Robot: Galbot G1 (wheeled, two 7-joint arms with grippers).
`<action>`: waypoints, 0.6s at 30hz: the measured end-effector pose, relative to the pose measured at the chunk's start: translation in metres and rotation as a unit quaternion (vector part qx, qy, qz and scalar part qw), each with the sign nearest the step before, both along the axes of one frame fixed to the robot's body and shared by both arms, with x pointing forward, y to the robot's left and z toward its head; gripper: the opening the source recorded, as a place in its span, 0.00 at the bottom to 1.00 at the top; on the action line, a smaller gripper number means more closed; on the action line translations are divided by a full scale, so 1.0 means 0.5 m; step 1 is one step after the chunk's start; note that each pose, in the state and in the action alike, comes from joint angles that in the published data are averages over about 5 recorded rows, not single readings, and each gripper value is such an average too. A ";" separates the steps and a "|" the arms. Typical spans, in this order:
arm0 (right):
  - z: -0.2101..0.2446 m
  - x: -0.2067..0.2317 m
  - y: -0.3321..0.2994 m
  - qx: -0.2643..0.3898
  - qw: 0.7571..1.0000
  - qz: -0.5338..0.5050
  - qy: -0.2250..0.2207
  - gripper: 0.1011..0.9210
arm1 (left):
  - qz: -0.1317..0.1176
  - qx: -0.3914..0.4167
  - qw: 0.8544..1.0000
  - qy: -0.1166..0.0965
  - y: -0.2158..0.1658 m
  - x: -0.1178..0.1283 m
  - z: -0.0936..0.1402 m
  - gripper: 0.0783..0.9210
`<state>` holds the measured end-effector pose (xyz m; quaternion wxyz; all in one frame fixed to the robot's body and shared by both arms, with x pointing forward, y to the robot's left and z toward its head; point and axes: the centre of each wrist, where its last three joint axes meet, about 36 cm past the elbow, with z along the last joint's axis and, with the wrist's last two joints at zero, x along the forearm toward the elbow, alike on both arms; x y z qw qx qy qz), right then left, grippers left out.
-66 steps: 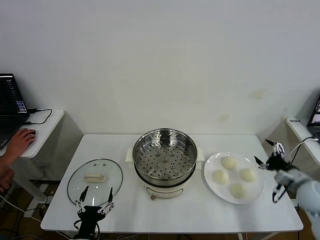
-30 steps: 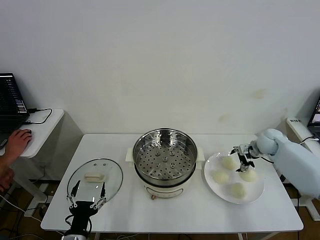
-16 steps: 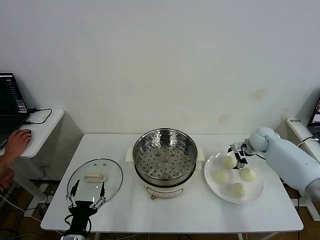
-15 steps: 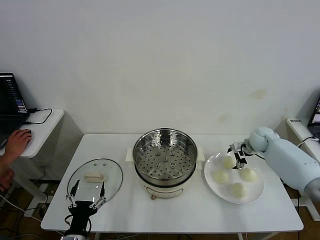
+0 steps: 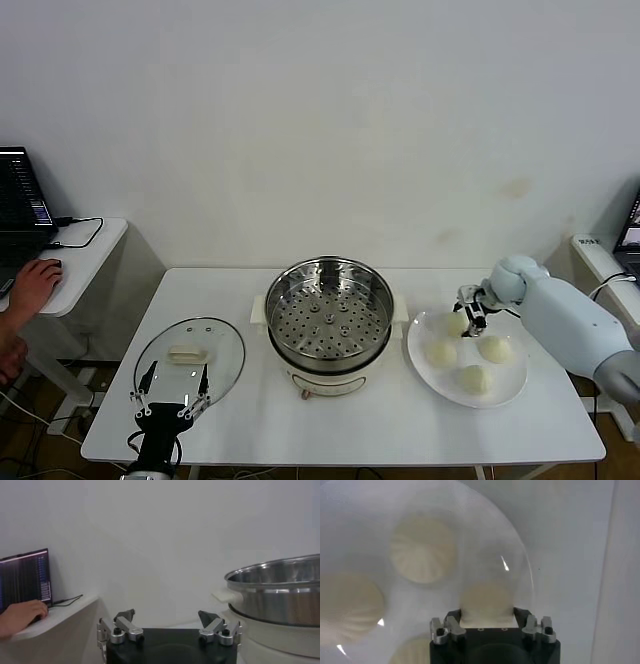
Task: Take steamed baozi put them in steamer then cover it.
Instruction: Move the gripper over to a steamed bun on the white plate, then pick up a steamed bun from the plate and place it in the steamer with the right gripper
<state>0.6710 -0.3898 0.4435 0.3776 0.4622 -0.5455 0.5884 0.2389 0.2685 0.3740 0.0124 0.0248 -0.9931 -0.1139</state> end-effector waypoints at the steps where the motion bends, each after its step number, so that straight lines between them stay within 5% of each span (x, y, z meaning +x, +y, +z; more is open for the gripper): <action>1: 0.001 0.000 0.000 0.000 1.000 0.000 0.000 0.63 | 0.000 0.000 1.000 0.000 0.000 0.000 0.000 0.88; 18: 0.115 -0.003 -0.004 0.013 1.000 0.024 -0.010 0.59 | -0.003 -0.001 1.000 -0.005 -0.004 0.005 0.003 0.88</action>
